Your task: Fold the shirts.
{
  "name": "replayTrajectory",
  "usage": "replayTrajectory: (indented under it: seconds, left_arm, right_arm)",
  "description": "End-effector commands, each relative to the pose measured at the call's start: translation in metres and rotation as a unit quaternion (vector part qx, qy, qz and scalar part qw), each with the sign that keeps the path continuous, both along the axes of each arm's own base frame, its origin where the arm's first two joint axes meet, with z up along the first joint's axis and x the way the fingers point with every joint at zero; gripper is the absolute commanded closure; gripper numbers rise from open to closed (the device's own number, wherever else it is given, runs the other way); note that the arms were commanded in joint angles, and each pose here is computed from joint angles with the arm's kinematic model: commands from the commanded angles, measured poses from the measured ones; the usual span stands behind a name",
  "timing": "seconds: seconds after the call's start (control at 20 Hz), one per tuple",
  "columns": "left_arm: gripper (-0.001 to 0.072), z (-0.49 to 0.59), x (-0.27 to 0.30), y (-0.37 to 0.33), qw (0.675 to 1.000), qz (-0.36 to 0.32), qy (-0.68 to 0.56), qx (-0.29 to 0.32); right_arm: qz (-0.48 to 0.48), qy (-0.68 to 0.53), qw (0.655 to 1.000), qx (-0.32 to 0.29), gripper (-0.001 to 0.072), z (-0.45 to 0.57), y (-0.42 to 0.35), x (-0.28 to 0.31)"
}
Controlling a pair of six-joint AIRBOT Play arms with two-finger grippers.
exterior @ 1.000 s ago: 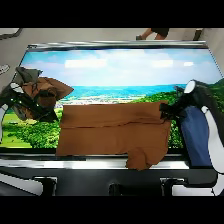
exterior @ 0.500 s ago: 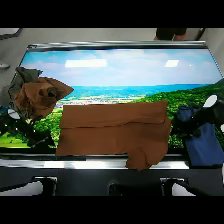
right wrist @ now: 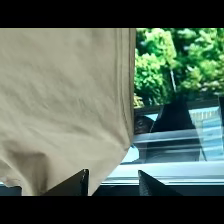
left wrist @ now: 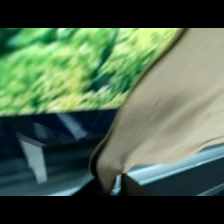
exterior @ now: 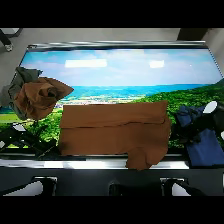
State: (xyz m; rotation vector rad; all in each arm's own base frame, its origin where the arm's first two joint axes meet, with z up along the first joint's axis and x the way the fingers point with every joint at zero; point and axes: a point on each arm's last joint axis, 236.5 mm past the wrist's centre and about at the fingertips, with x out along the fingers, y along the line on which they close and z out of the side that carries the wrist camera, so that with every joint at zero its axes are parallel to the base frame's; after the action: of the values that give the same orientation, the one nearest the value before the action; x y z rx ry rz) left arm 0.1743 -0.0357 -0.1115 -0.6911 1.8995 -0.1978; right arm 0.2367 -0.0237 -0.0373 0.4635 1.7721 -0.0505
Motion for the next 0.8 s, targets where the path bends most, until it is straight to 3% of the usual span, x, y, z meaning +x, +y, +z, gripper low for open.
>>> replayTrajectory:
  seconds: [0.0, 0.25, 0.35, 0.45, 0.75]
  left_arm:
    - [0.0678, -0.011, 0.022, 0.003, 0.998, 0.029, -0.044, 0.018]
    - [0.0679, -0.009, 0.019, 0.001, 0.999, 0.017, -0.045, 0.01]
    - [0.0679, -0.009, 0.02, 0.001, 0.999, 0.017, -0.045, 0.01]
    - [0.0679, -0.009, 0.019, 0.001, 0.999, 0.016, -0.044, 0.009]
    - [0.0679, -0.008, 0.017, 0.0, 0.999, 0.015, -0.04, 0.005]
  right_arm:
    - [0.002, -0.005, 1.0, -0.006, 0.0287, -0.001, 0.002, -0.014]
    - [0.002, 0.02, 1.0, 0.005, 0.0275, -0.02, 0.016, -0.052]
    - [-0.005, 0.044, 0.998, 0.036, 0.0259, -0.031, 0.033, -0.069]
    - [-0.014, 0.04, 0.996, 0.081, 0.0258, -0.04, 0.055, -0.074]
    - [-0.066, 0.017, 0.992, 0.108, 0.0283, -0.065, 0.076, -0.072]
